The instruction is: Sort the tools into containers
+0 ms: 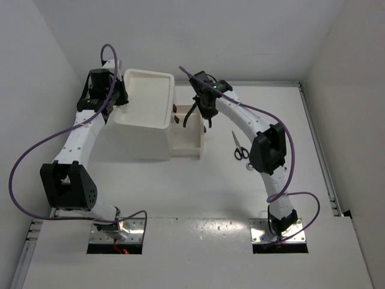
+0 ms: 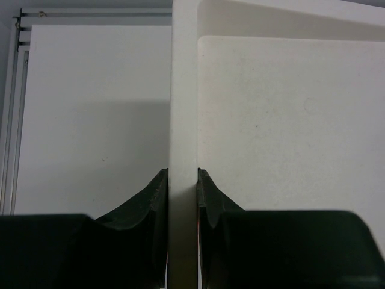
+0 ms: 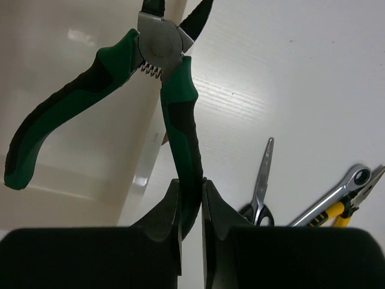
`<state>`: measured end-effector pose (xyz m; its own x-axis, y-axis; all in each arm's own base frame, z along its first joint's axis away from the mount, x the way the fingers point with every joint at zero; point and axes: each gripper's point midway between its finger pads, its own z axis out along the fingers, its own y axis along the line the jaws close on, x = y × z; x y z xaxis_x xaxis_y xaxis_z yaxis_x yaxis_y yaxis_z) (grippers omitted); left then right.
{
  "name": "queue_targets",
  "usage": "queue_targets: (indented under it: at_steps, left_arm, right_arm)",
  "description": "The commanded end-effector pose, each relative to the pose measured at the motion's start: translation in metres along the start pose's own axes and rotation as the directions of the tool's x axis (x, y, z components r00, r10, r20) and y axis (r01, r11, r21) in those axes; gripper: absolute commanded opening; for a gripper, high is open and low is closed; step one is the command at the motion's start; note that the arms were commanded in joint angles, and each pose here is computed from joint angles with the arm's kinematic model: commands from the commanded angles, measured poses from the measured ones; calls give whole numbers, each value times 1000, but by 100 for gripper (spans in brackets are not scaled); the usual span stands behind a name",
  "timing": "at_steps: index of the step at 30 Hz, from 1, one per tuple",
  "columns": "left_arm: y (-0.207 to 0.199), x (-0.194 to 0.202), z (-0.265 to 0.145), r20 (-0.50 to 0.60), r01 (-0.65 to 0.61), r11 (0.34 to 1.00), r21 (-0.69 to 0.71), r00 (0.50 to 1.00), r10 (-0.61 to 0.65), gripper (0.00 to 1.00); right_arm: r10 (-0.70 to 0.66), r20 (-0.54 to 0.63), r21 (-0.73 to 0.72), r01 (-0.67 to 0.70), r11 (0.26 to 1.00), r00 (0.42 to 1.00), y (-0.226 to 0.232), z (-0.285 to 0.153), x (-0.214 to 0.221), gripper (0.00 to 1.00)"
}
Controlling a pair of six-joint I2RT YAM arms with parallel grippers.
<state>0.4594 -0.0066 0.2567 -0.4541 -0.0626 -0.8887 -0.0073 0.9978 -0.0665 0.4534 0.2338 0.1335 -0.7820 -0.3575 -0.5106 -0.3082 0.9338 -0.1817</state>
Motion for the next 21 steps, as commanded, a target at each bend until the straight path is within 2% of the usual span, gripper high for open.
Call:
queue_targets:
  at_steps: [1, 4, 7, 14, 21]
  left_arm:
    - [14, 57, 12, -169, 42, 997, -66, 984, -52, 0]
    - [10, 58, 12, -170, 37, 998, -58, 984, -47, 0]
    - [9, 61, 14, -179, 46, 997, -61, 982, -56, 0]
    - [9, 61, 14, -179, 46, 997, -61, 982, -56, 0]
    - [10, 65, 15, -188, 46, 997, -62, 981, -57, 0]
  right_arm:
    - [9, 46, 68, -12, 998, 999, -2, -14, -13, 0]
    - [10, 50, 90, -14, 996, 999, 1, -12, -14, 0]
    - [31, 61, 53, -35, 998, 998, 12, -14, -18, 0]
    - [-19, 79, 28, 17, 999, 997, 49, -7, -20, 0]
    - [-36, 74, 34, 33, 999, 997, 65, 2, -17, 0]
